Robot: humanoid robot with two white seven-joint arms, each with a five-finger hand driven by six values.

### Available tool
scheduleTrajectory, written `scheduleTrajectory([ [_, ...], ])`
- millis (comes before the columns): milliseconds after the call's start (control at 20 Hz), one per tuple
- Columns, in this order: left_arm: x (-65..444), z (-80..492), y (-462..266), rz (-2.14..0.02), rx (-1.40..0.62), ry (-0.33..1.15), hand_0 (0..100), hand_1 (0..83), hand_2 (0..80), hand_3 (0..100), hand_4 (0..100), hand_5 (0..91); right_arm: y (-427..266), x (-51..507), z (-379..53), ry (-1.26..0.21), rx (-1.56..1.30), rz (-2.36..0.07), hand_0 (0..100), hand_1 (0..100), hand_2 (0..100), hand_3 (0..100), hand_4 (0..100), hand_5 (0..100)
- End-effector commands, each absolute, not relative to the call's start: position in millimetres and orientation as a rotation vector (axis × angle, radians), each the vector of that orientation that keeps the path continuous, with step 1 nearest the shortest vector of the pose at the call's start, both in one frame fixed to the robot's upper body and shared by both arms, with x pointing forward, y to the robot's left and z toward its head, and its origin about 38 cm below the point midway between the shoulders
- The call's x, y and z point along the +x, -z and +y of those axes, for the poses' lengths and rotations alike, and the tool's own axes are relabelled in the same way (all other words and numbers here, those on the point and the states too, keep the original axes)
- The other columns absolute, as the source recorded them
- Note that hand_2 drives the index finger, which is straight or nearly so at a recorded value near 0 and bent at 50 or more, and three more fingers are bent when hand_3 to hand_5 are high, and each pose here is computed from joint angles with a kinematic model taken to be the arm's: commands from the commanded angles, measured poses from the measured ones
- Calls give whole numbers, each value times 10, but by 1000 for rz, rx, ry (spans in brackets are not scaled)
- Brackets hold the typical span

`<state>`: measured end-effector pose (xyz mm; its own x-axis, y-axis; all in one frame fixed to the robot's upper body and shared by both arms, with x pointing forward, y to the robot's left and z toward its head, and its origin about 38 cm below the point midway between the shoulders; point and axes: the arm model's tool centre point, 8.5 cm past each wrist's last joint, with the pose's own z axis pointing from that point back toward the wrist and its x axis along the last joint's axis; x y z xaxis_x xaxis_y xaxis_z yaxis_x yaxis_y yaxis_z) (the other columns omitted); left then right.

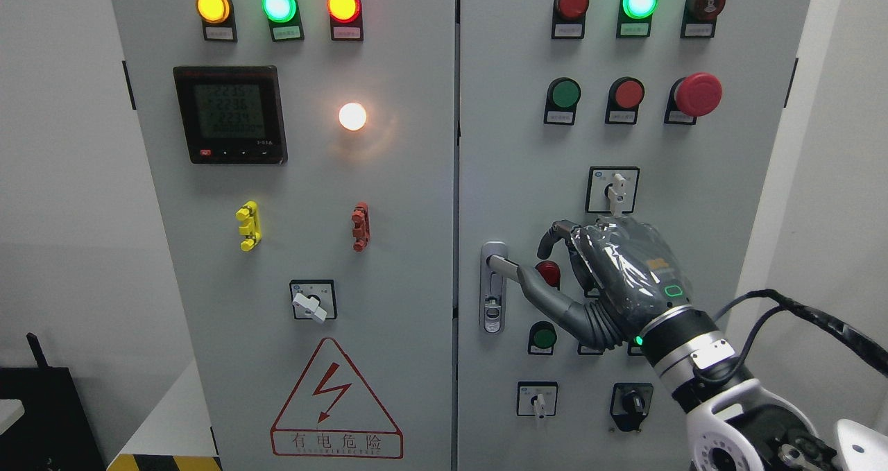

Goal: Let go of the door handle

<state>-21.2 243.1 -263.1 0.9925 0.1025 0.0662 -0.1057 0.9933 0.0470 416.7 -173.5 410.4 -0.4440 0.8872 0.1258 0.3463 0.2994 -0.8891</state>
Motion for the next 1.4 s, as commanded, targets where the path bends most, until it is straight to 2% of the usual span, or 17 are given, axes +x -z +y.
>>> scheduleTrajectory([
  [0,-107,2421,2638,-94,47,-103,120,389,0,0,0,0,-4096,4200,-1678,-1093,-1086,-1940,400,140,465,1000,1000,1000],
  [1352,-107,2421,2638,-94,47,-103,120,389,0,0,0,0,-4014,4258,-1584,-1073,-1058,-1916,406,152,492,1000,1000,1000],
])
